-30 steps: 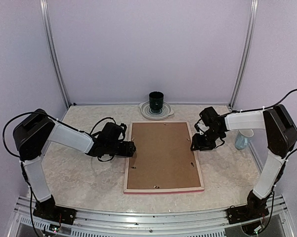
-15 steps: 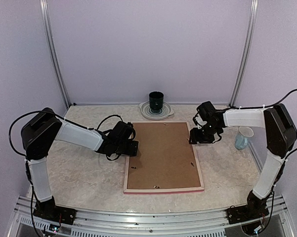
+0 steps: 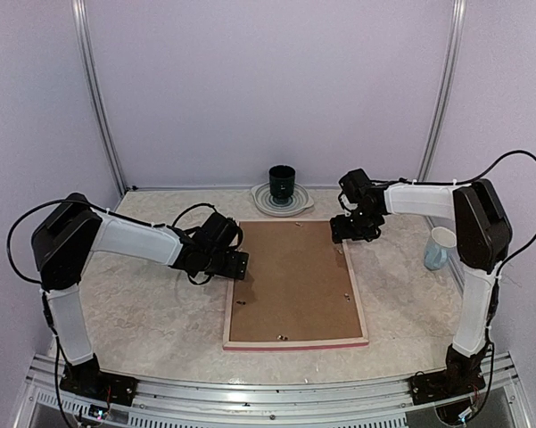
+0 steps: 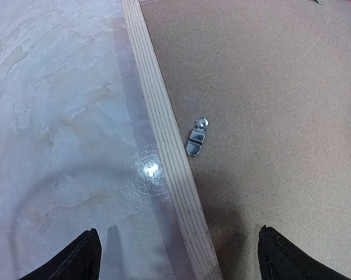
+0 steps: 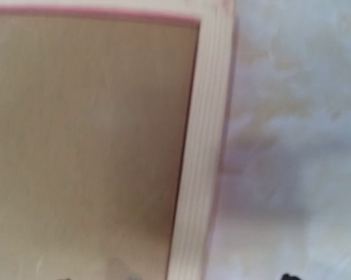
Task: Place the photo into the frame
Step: Press the backboard against the frame body.
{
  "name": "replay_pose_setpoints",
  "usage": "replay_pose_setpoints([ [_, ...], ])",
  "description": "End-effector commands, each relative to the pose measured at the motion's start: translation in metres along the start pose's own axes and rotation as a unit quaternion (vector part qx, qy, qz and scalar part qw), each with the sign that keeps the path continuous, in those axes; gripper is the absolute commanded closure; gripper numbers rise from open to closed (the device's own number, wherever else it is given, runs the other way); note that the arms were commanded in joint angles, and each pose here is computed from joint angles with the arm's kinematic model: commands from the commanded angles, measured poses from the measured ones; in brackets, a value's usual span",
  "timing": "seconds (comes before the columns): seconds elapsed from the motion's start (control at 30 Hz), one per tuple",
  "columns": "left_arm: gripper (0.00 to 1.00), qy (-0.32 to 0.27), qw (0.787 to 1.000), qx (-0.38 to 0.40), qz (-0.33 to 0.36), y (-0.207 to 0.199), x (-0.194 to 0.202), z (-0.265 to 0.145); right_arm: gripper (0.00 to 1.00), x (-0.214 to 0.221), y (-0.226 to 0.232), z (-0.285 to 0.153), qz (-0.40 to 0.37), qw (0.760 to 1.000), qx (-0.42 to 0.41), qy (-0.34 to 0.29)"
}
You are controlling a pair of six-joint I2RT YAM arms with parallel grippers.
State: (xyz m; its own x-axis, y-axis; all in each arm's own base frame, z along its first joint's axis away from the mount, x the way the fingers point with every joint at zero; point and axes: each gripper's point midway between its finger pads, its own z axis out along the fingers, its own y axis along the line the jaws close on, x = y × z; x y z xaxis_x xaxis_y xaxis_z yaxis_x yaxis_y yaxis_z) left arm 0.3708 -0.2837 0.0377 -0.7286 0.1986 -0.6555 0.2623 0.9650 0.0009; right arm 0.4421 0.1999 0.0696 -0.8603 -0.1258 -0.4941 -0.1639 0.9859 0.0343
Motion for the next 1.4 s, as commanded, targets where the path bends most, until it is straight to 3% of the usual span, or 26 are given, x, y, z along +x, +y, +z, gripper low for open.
replay_pose_setpoints([
  [0.0, 0.08, -0.041, 0.999, -0.001, -0.025, 0.005, -0.05, -0.021, 0.23, -0.01, -0.004, 0.006, -0.013, 0.999, 0.038, -0.006],
  [0.17, 0.07, -0.072, 0.997, -0.025, -0.017, 0.008, -0.089, -0.014, 0.2, -0.019, -0.001, 0.01, -0.017, 0.999, 0.043, -0.02],
  [0.4, 0.07, -0.056, 0.997, -0.056, -0.001, 0.018, -0.101, 0.023, 0.17, -0.026, 0.003, 0.02, -0.031, 0.997, 0.062, -0.039],
  [0.9, 0.08, 0.012, 0.989, -0.13, 0.065, 0.02, -0.05, 0.074, 0.15, -0.003, 0.001, 0.054, -0.06, 0.992, 0.11, -0.013],
  [1.1, 0.08, -0.002, 0.99, -0.129, 0.056, 0.019, -0.059, 0.061, 0.15, -0.011, 0.008, 0.036, -0.065, 0.993, 0.097, -0.027],
  [1.37, 0.04, -0.059, 0.994, -0.088, 0.02, 0.011, -0.107, 0.007, 0.14, -0.032, 0.022, -0.012, -0.055, 0.996, 0.046, -0.06],
])
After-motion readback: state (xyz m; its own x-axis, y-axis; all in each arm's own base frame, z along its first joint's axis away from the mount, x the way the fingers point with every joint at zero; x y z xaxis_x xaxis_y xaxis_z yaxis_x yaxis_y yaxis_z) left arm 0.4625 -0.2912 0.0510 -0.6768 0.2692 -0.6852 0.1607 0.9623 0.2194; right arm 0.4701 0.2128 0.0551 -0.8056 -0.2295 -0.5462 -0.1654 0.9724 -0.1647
